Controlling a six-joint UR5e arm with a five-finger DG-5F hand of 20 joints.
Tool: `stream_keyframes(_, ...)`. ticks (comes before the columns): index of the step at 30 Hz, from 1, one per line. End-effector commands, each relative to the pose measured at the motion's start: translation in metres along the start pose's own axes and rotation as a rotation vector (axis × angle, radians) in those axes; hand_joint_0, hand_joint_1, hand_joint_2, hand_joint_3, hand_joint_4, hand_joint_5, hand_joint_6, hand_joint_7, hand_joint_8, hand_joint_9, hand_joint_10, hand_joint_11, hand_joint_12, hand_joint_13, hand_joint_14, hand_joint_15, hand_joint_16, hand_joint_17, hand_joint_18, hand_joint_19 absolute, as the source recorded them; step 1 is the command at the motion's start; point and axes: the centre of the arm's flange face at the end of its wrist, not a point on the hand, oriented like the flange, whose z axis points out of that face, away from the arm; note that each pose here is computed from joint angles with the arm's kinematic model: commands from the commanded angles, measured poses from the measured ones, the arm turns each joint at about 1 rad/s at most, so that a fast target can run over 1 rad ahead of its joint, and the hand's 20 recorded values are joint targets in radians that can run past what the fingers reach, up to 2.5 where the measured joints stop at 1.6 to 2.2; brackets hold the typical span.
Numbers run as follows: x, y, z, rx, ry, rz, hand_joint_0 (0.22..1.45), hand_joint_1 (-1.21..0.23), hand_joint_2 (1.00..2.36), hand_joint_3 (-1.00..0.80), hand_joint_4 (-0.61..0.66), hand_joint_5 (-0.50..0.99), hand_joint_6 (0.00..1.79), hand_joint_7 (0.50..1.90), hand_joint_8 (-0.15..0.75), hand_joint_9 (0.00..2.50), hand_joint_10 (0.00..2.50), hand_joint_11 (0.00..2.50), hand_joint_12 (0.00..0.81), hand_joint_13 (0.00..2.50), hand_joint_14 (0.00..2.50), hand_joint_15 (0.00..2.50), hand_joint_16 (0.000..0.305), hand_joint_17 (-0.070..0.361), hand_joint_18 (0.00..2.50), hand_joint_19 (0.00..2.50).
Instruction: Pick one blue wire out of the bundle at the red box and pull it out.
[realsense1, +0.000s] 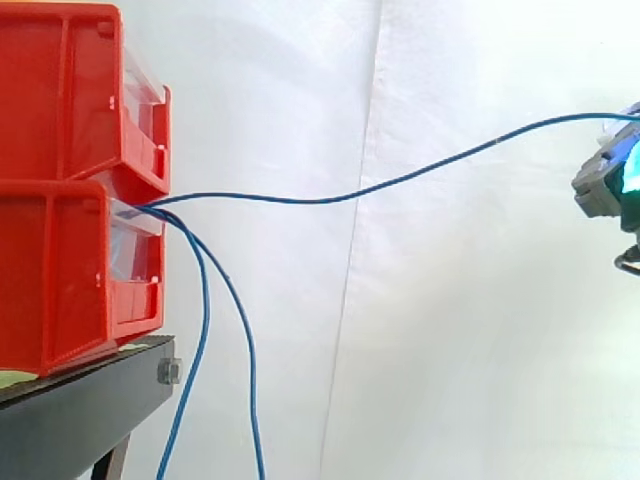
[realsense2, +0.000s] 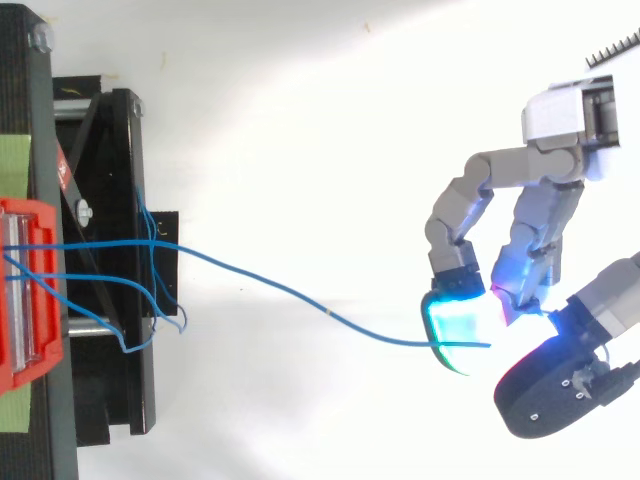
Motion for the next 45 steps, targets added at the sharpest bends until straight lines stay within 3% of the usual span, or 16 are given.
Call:
stream_keyframes(1,-0.001,0.0,0.0,0.001,0.0,0.001,0.62,-0.83,1.02,-0.08,0.18,-0.15,0.97,1.16,0.449,1.12,0.01,0.92,0.492,1.09,0.02,0.55,0.062,0.139,1.08,0.5)
stream_keyframes(13,0.003,0.001,0.002,-0.005,0.002,-0.011,0.64,-0.84,1.01,-0.01,0.07,-0.13,0.97,1.23,0.459,1.15,0.01,0.89,0.51,1.11,0.02,0.55,0.065,0.147,1.12,0.47)
stream_keyframes(18,0.0,0.002,0.005,-0.011,-0.088,-0.015,0.65,-0.83,1.02,-0.02,0.06,-0.13,0.97,1.23,0.451,1.14,0.01,0.89,0.501,1.1,0.02,0.55,0.064,0.143,1.1,0.48)
stream_keyframes(22,0.005,0.008,0.018,-0.069,-0.092,-0.019,0.66,-0.83,1.02,-0.03,0.06,-0.13,0.97,1.24,0.448,1.14,0.01,0.9,0.497,1.09,0.02,0.54,0.063,0.142,1.09,0.49)
stream_keyframes(29,0.007,0.006,0.048,-0.091,-0.089,-0.022,0.65,-0.83,1.02,-0.02,0.07,-0.13,0.97,1.23,0.451,1.14,0.01,0.89,0.499,1.09,0.02,0.55,0.064,0.143,1.09,0.49)
stream_keyframes(35,0.007,0.008,0.051,-0.114,-0.097,-0.026,0.65,-0.83,1.02,-0.02,0.07,-0.13,0.97,1.24,0.451,1.14,0.01,0.89,0.5,1.09,0.02,0.54,0.064,0.143,1.09,0.49)
stream_keyframes(45,0.004,-0.002,0.049,-0.082,-0.095,-0.061,0.66,-0.83,1.01,-0.01,0.07,-0.13,0.97,1.24,0.453,1.14,0.01,0.89,0.499,1.09,0.02,0.54,0.064,0.143,1.09,0.48)
